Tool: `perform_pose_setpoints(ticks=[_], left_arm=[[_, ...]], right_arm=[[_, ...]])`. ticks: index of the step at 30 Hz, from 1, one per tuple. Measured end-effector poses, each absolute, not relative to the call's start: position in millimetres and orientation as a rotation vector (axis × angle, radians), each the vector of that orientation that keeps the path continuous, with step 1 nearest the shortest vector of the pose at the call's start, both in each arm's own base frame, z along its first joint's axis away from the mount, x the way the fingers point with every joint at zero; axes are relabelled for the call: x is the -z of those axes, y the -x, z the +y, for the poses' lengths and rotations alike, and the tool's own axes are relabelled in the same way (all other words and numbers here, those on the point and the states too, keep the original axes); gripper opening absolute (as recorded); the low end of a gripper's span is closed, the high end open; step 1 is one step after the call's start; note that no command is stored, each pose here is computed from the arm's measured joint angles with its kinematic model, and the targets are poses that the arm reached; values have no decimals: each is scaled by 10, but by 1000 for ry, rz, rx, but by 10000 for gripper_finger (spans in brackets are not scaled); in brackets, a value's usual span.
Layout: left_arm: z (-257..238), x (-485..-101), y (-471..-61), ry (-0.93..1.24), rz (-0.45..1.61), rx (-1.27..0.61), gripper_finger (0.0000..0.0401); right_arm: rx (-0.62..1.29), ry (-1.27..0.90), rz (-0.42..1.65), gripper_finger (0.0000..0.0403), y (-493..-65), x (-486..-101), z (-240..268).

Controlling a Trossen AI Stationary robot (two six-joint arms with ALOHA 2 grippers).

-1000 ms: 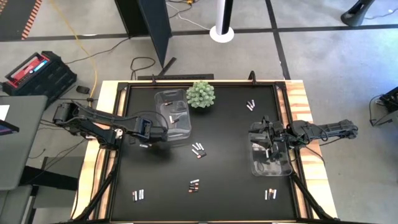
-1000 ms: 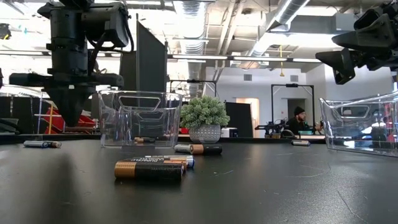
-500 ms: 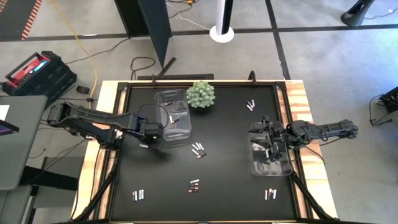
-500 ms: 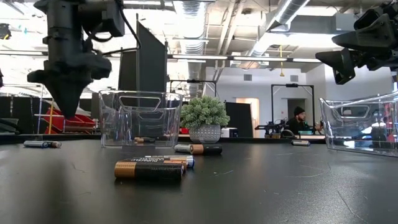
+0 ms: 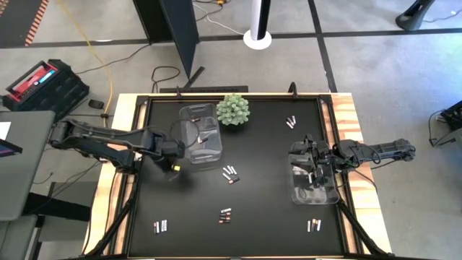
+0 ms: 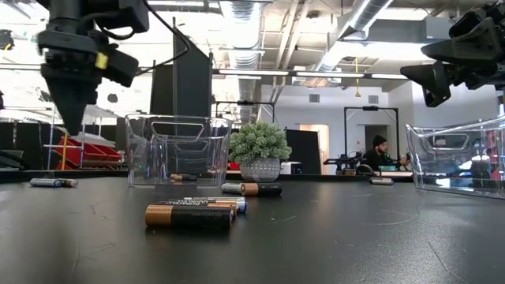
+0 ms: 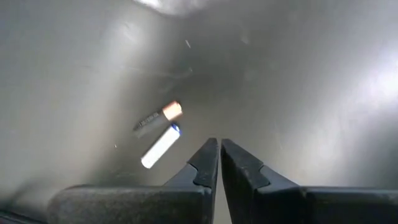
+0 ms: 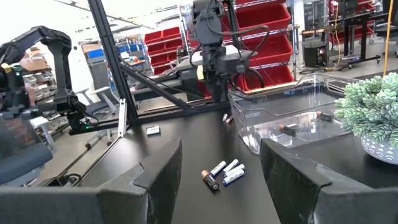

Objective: Sort batteries
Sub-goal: Put the black-brown battery into the left transparent bin

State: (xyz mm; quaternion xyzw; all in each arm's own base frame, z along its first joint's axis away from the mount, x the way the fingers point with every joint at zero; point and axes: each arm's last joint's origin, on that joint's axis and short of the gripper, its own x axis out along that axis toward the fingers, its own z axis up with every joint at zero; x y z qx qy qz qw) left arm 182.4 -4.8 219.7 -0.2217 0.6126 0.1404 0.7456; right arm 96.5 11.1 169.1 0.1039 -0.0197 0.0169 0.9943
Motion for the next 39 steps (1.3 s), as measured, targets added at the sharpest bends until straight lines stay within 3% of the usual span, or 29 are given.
perform_pose_setpoints(ticks=[13, 22, 32, 39], left_arm=[[-133, -2176, -1609, 233, 1570, -193, 1], [-327, -2164, -1605, 189, 1567, -175, 1], [-563, -2285, -1988, -89, 1485, -248, 0], [-564, -2187, -2114, -115, 1528, -274, 12]], right_arm=[[-34, -208, -39, 235, -966, -1691, 111], [-34, -208, -39, 235, -965, -1691, 111], [-34, -208, -39, 235, -966, -1691, 111], [-34, -208, -39, 235, -966, -1691, 111]])
